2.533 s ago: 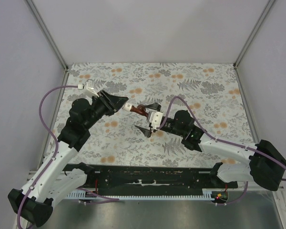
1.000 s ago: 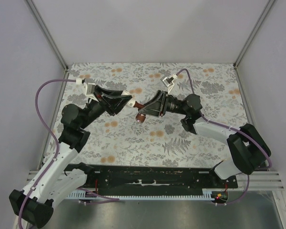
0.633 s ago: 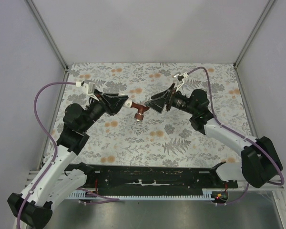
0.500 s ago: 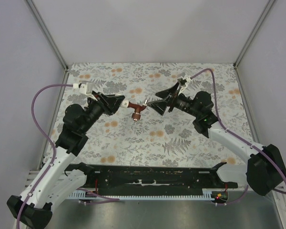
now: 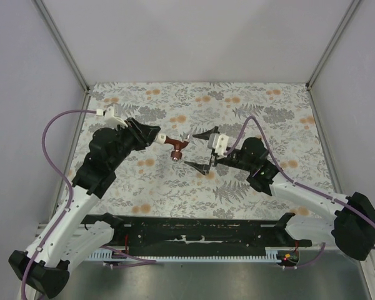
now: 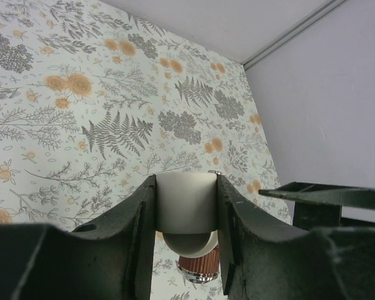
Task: Install the water faucets
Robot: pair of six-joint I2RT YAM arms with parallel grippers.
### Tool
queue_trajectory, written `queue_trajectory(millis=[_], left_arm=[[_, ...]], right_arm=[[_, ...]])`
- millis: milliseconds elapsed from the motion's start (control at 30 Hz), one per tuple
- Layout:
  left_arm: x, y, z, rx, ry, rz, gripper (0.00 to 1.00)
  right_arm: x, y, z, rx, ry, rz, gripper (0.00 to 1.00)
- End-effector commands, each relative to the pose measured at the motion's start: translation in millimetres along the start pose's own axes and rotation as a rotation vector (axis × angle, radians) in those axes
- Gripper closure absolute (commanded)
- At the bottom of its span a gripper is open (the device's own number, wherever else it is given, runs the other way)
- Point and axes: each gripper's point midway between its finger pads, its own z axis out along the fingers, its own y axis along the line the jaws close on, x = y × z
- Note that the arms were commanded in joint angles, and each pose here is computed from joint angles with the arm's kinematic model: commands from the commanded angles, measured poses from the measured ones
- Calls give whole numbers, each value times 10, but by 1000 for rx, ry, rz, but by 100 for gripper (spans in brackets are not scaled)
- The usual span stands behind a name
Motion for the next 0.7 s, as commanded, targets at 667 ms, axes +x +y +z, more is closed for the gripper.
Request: queue_trajectory(millis=[667], left_arm=[[-161,-598,-28,194,53,-148,98]], right_arm=[[151,-153,312,207,62,-566,10]])
